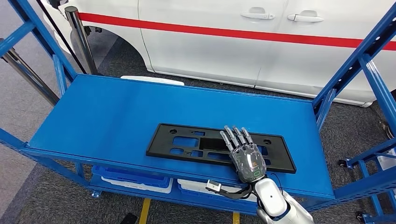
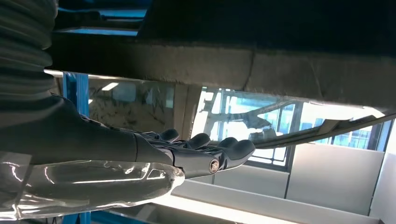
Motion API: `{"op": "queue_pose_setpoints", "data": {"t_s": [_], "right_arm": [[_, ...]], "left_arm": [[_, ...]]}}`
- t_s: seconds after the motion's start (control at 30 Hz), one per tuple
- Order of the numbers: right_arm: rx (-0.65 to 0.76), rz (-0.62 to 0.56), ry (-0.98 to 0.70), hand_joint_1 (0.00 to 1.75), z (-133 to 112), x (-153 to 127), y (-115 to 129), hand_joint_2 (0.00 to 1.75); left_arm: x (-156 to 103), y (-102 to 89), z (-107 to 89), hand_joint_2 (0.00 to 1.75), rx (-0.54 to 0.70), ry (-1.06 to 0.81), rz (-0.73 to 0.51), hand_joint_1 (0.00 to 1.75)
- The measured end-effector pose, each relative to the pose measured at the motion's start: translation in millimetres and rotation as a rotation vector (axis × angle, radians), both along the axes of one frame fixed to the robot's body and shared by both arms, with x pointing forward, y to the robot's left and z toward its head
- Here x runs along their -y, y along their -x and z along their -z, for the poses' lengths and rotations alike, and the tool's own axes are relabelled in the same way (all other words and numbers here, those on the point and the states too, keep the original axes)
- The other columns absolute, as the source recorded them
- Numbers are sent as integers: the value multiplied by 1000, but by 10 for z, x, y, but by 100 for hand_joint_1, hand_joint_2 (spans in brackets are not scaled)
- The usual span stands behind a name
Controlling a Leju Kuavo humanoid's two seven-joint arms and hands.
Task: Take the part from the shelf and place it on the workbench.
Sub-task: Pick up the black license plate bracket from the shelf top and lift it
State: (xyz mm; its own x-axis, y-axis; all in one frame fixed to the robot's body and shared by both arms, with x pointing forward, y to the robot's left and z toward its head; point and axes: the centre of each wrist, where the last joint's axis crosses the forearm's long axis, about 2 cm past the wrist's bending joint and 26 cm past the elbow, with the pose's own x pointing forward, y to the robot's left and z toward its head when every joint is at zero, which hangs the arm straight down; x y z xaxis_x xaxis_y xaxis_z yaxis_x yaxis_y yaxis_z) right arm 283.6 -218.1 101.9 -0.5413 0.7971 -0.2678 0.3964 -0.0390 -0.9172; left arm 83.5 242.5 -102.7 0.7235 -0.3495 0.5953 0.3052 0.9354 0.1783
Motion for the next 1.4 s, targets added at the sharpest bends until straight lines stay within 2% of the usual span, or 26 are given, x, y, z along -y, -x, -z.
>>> {"op": "queue_pose_setpoints", "data": {"t_s": [0.37, 0.4, 0.43, 0.5, 0.53, 0.6, 0.8, 0.97, 1.23, 1.4], "right_arm": [[-38, 71, 33, 2, 26, 79, -113, 175], [-39, 73, 34, 13, 27, 81, -119, 175], [-40, 75, 35, 41, 29, 83, -122, 175], [-47, 80, 34, 112, 37, 88, -127, 175], [-53, 85, 33, 142, 42, 94, -130, 175], [-65, 93, 29, 161, 54, 110, -135, 175], [-86, 98, 26, 164, 92, 142, -137, 175], [-94, 99, 31, 175, 113, 155, -136, 175], [-125, 71, -21, 175, 134, 168, -116, 175], [-70, 47, -66, 175, 166, 149, 4, 175]], "left_arm": [[0, 10, 2, 0, -2, 3, -8, 0], [0, 10, 2, 0, -2, 3, -8, 0], [0, 11, 2, 0, -2, 3, -8, 0], [0, 11, 2, 0, -3, 3, -8, 0], [0, 11, 2, 0, -2, 3, -8, 0], [1, 12, 2, 0, -3, 3, -8, 0], [0, 14, 3, 0, -3, 3, -8, 0], [1, 15, 3, 0, -3, 3, -8, 0], [1, 15, 3, 0, -3, 3, -5, 0], [2, 20, 4, 0, -4, 4, -7, 0]]}}
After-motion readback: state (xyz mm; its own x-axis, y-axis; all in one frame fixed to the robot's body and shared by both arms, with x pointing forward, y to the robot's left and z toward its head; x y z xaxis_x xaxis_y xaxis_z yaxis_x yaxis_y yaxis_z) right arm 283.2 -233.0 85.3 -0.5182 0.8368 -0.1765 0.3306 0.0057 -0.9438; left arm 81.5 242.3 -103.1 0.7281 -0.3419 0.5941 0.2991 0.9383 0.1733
